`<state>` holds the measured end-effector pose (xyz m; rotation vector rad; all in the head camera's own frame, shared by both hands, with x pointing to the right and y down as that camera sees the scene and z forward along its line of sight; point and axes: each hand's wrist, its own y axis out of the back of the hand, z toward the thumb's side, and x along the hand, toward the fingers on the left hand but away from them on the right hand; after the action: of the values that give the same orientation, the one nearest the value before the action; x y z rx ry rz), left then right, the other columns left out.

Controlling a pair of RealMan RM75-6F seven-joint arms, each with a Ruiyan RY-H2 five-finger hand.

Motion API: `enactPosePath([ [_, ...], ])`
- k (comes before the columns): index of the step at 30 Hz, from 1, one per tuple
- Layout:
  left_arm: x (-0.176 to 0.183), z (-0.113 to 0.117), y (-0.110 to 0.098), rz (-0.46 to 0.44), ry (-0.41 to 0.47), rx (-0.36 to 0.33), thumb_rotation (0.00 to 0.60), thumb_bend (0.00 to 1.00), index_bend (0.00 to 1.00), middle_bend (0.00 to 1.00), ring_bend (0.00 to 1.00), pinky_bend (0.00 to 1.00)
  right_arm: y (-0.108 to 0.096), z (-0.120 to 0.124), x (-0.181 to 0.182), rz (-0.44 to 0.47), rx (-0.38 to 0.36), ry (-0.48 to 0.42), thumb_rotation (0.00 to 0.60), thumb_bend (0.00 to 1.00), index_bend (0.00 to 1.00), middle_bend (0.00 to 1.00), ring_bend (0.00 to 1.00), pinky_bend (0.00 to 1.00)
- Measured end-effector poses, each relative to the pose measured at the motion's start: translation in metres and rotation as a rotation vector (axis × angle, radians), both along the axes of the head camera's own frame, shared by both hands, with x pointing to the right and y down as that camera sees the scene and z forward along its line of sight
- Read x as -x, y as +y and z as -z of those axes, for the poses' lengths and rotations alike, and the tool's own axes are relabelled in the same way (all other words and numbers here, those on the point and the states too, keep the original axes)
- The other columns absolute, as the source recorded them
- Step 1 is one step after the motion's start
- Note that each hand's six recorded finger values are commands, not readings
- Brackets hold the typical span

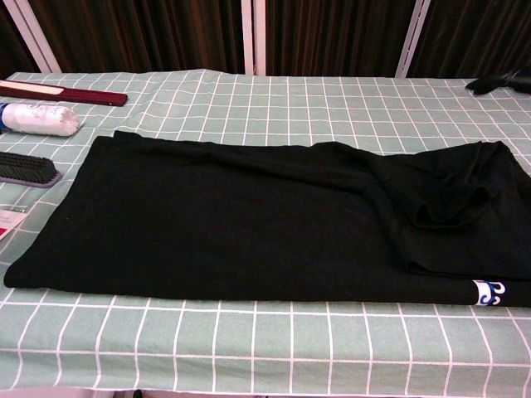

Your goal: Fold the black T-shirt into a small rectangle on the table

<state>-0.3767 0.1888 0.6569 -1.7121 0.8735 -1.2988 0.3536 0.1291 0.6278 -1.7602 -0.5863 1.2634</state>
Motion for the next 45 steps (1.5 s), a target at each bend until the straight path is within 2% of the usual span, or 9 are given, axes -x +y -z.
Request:
enactPosePath([
  [6,-0.005,-0.019,-0.035,-0.158,-0.118,0.016,0.600,0.27,0.25,0.14,0.11,0.20,-0.015,0.071,-0.026,-0.080,-0.184,-0.016,0.600,0.02,0.00,0.10,0.03,0.13],
  [10,-0.011,-0.034,-0.046,-0.224,-0.165,0.009,0.600,0.20,0.24,0.13,0.11,0.20,-0.013,0.089,-0.033,-0.123,-0.233,-0.033,0.600,0.02,0.00,0.10,0.03,0.13],
  [15,-0.020,-0.052,-0.045,-0.286,-0.197,0.013,0.600,0.14,0.22,0.12,0.10,0.19,-0.010,0.087,-0.034,-0.133,-0.234,-0.043,0.600,0.02,0.00,0.09,0.03,0.12],
  [25,-0.046,-0.080,-0.043,-0.368,-0.193,0.025,0.600,0.13,0.22,0.12,0.10,0.19,-0.008,0.080,-0.032,-0.129,-0.221,-0.049,0.600,0.02,0.00,0.08,0.03,0.12],
  [35,-0.068,-0.086,-0.048,-0.381,-0.118,0.050,0.600,0.10,0.23,0.12,0.10,0.19,-0.003,0.075,-0.037,-0.144,-0.206,-0.052,0.600,0.02,0.00,0.07,0.03,0.11],
  [41,-0.080,-0.085,-0.051,-0.373,-0.053,0.058,0.600,0.09,0.28,0.12,0.10,0.19,0.001,0.073,-0.042,-0.155,-0.202,-0.055,0.600,0.02,0.00,0.07,0.03,0.11],
  [45,-0.081,-0.084,-0.051,-0.371,-0.016,0.071,0.600,0.16,0.34,0.13,0.10,0.19,0.003,0.073,-0.044,-0.162,-0.204,-0.055,0.600,0.02,0.00,0.07,0.03,0.11],
])
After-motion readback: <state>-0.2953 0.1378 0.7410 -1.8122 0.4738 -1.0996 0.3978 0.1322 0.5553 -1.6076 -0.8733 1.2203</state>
